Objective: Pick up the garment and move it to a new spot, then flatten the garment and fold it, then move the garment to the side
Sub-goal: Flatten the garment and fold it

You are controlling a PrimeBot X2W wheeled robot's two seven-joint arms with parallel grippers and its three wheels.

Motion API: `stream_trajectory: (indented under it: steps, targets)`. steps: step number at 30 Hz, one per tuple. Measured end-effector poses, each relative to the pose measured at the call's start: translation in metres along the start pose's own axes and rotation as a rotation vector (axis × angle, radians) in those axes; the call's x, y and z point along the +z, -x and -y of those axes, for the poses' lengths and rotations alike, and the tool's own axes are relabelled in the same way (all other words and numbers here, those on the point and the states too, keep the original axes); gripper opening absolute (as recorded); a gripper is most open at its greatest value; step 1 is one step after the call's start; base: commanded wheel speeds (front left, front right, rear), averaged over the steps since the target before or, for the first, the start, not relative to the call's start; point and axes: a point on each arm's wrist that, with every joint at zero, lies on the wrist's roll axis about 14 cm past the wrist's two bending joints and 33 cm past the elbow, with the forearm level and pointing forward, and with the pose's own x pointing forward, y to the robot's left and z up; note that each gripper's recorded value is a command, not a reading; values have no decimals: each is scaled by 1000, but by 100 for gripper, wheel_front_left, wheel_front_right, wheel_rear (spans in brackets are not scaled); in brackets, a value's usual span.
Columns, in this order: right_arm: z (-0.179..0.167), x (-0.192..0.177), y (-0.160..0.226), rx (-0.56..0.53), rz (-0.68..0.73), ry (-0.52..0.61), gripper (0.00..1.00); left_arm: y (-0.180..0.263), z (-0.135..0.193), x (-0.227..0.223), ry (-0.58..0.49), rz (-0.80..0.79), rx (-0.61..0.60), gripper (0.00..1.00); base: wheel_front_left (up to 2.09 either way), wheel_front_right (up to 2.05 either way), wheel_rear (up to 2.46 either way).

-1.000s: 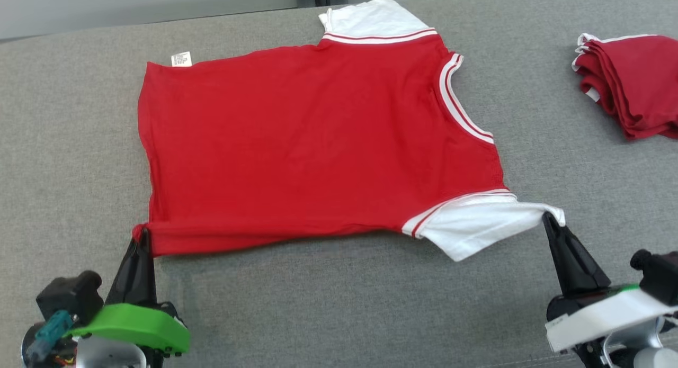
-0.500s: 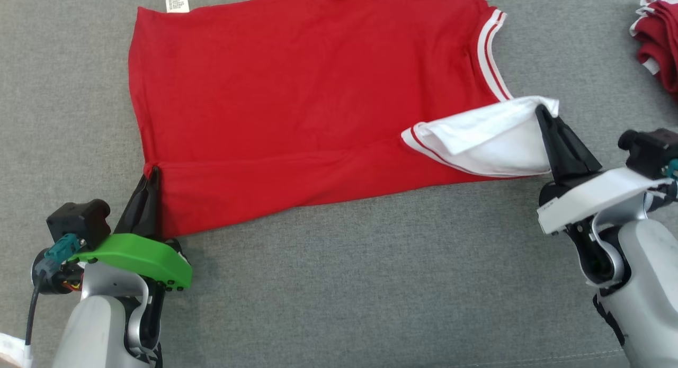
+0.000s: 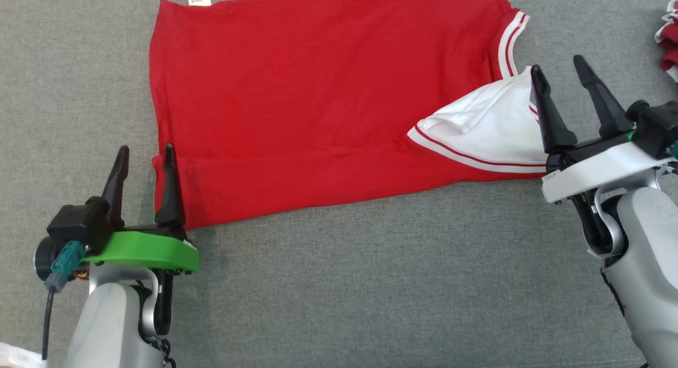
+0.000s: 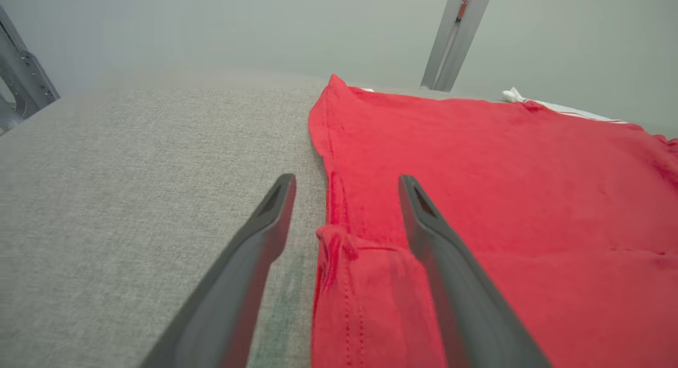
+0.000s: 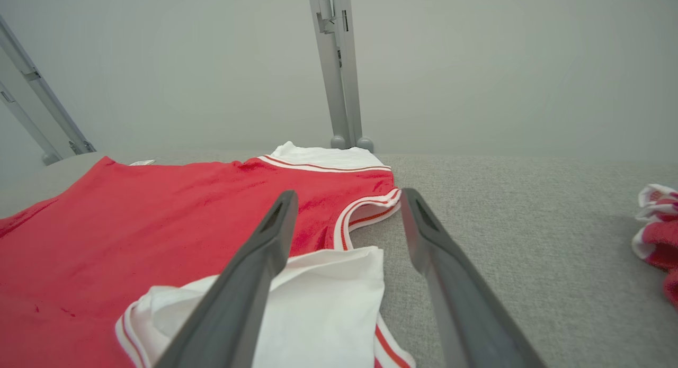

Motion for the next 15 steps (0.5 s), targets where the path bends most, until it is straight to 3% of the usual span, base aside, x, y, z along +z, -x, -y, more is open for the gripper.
stream_trajectory:
  steps: [6,15]
  targets:
    - [-2,43,27,-51,142,46,100,3,10,41,-51,153,6,100,0,0,0]
    - [-9,52,86,-120,162,41,100,30,20,55,-89,201,8,100,0,0,0]
